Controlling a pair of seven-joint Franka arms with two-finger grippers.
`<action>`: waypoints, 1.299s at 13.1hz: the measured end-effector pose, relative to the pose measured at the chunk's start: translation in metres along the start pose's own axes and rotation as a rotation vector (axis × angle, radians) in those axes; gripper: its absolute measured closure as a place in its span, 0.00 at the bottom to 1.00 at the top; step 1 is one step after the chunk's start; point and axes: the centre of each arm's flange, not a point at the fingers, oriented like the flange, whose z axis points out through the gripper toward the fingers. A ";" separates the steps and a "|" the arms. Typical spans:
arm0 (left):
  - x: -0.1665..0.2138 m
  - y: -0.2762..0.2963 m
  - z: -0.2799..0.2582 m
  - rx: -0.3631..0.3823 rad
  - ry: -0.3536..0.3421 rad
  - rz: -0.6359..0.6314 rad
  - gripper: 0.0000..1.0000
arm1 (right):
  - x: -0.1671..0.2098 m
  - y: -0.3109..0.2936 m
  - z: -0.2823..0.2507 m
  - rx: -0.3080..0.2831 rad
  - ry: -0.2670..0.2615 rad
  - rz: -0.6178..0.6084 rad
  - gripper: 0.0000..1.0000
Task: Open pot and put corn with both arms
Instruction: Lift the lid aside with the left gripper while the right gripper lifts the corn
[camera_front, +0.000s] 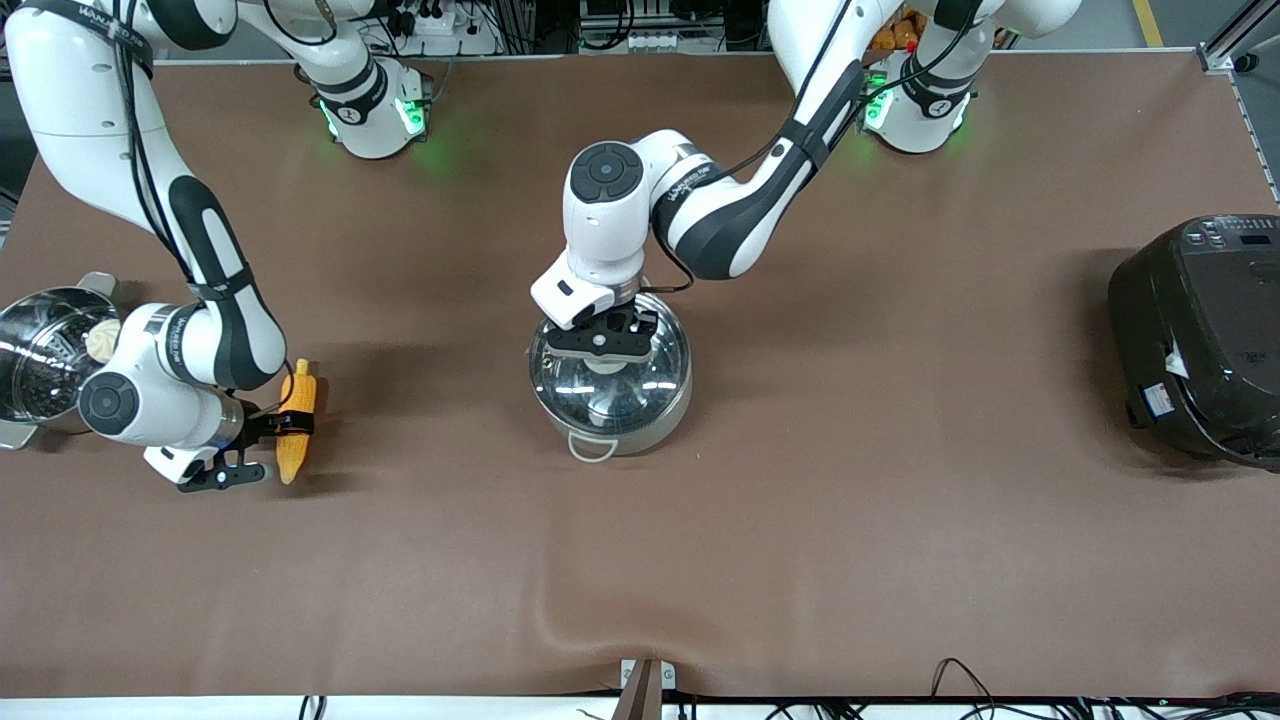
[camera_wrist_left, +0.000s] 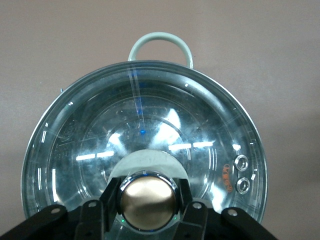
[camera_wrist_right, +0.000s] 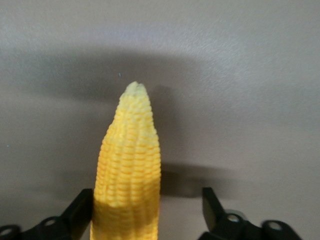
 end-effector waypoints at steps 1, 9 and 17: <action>0.000 0.000 0.000 0.003 -0.003 0.000 0.49 | -0.001 -0.001 0.003 0.003 -0.012 -0.001 0.22; 0.006 -0.031 -0.099 0.084 -0.065 -0.038 0.49 | 0.006 -0.011 -0.017 0.014 -0.042 -0.032 0.57; 0.051 -0.250 -0.200 0.118 -0.052 -0.291 0.49 | 0.026 -0.208 -0.154 0.040 -0.040 -0.349 0.64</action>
